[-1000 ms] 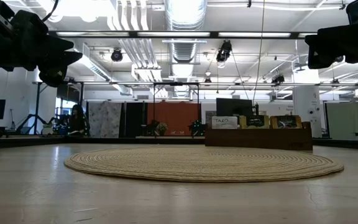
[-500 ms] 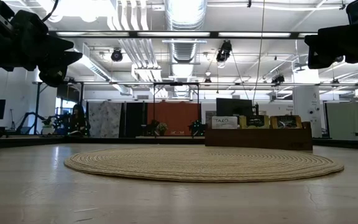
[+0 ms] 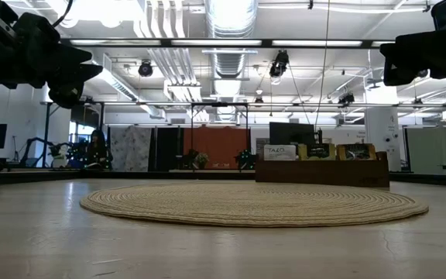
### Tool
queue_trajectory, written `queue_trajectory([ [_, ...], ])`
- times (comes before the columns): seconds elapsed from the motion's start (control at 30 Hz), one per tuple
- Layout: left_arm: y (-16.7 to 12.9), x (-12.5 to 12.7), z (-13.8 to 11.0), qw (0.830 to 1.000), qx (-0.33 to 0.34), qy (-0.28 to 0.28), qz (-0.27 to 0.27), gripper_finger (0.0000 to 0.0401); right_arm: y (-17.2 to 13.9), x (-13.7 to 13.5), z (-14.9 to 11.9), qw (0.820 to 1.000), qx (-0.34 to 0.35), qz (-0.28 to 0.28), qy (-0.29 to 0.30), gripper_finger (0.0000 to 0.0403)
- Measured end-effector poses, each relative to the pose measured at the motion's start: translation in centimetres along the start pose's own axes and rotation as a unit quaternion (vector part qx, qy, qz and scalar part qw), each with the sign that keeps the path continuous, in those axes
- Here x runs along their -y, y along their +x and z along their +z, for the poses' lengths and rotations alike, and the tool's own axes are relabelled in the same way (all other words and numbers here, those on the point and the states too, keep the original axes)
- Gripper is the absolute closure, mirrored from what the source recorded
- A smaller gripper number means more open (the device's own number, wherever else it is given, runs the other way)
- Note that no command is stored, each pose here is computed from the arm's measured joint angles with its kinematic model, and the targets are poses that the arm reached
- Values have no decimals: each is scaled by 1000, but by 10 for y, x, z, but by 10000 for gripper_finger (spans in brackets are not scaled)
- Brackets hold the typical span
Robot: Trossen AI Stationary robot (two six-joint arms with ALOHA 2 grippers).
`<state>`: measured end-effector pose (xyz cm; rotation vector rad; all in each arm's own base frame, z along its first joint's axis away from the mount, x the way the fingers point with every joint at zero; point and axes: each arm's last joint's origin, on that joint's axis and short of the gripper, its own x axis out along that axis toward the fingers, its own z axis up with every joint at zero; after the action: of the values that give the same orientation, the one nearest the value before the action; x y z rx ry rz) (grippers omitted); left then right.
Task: Pick & Place Tea
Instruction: Return to Home Position
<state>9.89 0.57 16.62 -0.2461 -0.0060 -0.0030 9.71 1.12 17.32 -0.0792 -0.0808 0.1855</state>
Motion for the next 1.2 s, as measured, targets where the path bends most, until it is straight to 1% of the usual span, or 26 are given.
queue_trajectory([
  [0.4,0,0,0,1000,0,0,0,256,0,0,0,1000,0,0,0,271],
  [0.87,0,0,0,1000,0,0,0,256,0,0,0,1000,0,0,0,285],
  [1.2,0,0,0,1000,0,0,0,256,0,0,0,1000,0,0,0,274],
])
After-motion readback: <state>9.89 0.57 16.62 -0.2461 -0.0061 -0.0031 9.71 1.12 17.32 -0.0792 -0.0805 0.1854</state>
